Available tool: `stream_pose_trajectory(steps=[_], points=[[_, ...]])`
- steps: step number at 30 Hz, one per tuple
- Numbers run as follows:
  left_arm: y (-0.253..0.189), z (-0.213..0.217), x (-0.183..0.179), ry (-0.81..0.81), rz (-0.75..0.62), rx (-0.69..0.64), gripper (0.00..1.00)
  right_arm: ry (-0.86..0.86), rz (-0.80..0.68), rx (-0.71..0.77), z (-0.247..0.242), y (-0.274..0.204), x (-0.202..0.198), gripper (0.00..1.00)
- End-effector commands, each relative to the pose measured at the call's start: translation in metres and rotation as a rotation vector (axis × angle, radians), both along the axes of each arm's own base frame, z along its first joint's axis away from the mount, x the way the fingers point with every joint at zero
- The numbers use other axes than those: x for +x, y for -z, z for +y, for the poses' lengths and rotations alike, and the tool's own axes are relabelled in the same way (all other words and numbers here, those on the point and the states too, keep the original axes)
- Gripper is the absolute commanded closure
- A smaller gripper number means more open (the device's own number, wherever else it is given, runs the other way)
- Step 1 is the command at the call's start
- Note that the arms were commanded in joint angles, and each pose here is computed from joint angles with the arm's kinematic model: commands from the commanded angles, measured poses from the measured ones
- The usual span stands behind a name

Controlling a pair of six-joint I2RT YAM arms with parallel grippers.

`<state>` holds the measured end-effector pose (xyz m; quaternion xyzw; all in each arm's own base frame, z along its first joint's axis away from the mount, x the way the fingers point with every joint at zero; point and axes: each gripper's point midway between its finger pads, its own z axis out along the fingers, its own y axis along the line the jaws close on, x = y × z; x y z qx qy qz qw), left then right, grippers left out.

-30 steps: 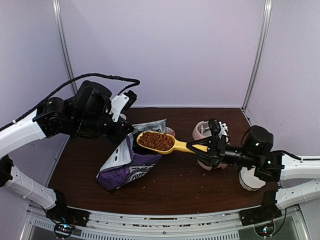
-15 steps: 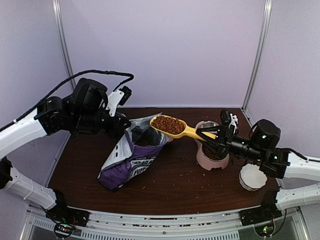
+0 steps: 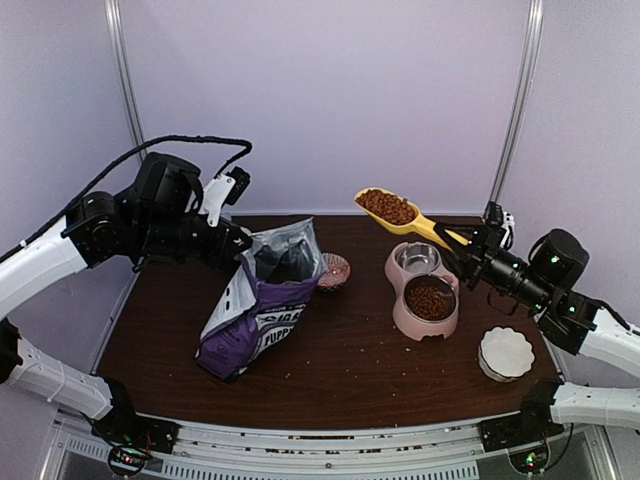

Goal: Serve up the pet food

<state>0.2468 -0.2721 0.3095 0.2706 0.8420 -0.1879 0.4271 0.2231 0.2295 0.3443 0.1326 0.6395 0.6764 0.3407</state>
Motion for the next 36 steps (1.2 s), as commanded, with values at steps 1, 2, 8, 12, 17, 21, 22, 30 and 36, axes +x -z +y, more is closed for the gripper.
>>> stream_pose_trajectory(steps=[1,2,8,12,17,21,22,30,36], points=[[-0.016,0.009,0.007,-0.022,-0.055,-0.032,1.00,0.088,-0.008,0.027,-0.027,0.002,0.014,0.87],[-0.016,0.011,0.007,-0.026,-0.055,-0.030,1.00,0.106,-0.003,0.023,-0.032,0.007,0.018,0.87],[-0.016,0.019,0.005,-0.032,-0.061,-0.023,1.00,0.206,0.023,0.001,-0.063,0.033,0.040,0.87],[-0.016,0.022,0.003,-0.017,-0.068,-0.012,1.00,0.261,0.047,-0.030,-0.080,0.051,0.054,0.87],[-0.015,0.023,0.001,0.019,-0.087,0.028,1.00,0.311,0.071,-0.066,-0.095,0.069,0.070,0.87],[-0.012,0.022,0.001,0.038,-0.097,0.054,1.00,0.340,0.094,-0.101,-0.105,0.083,0.082,0.87],[-0.012,0.023,0.001,0.039,-0.101,0.059,1.00,0.350,0.100,-0.107,-0.108,0.087,0.085,0.87],[-0.016,0.022,0.004,0.050,-0.143,0.066,1.00,0.368,0.161,-0.151,-0.117,0.117,0.104,0.88],[-0.014,0.023,0.006,0.045,-0.159,0.083,1.00,0.374,0.210,-0.196,-0.122,0.139,0.118,0.88]])
